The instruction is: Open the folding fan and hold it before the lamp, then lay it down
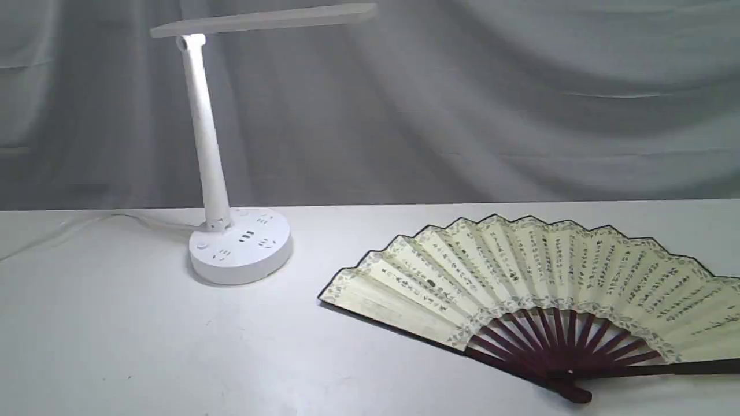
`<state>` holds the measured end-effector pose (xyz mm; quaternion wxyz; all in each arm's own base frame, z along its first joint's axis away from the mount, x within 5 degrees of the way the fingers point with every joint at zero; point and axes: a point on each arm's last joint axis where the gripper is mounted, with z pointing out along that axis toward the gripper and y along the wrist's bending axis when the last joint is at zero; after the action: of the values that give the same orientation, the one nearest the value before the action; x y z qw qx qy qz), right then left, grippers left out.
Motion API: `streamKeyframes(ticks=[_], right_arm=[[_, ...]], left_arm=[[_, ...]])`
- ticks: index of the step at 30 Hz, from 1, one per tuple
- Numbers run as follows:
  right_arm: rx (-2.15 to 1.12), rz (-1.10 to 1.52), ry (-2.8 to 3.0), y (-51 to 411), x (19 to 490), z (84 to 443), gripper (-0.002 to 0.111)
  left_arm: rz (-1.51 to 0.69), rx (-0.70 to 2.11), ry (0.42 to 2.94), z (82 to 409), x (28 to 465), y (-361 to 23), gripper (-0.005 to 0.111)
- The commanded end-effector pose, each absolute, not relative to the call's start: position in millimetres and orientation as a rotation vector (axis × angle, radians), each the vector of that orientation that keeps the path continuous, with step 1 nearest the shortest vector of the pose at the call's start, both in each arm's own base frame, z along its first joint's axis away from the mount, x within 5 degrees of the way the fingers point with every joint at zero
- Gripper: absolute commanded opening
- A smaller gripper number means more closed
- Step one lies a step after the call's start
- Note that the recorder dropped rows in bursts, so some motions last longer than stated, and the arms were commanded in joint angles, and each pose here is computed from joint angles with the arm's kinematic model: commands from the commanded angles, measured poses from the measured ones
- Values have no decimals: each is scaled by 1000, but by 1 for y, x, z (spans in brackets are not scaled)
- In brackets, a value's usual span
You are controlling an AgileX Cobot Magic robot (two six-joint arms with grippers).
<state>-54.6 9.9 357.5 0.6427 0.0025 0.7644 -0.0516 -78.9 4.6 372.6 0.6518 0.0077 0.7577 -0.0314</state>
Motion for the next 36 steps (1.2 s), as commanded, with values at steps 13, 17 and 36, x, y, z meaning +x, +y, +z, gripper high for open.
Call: streamKeyframes(ticks=[13, 17, 36], right_arm=[[6, -94, 1812, 9, -47, 345, 0], [7, -98, 1723, 9, -46, 353, 0], [30, -101, 1562, 2, 10, 314, 0]], left_arm=[[-106, 9, 1614, 379, -71, 3, 0], [-109, 6, 1511, 380, -57, 2, 0], [-119, -9, 1470, 295, 27, -2, 0]])
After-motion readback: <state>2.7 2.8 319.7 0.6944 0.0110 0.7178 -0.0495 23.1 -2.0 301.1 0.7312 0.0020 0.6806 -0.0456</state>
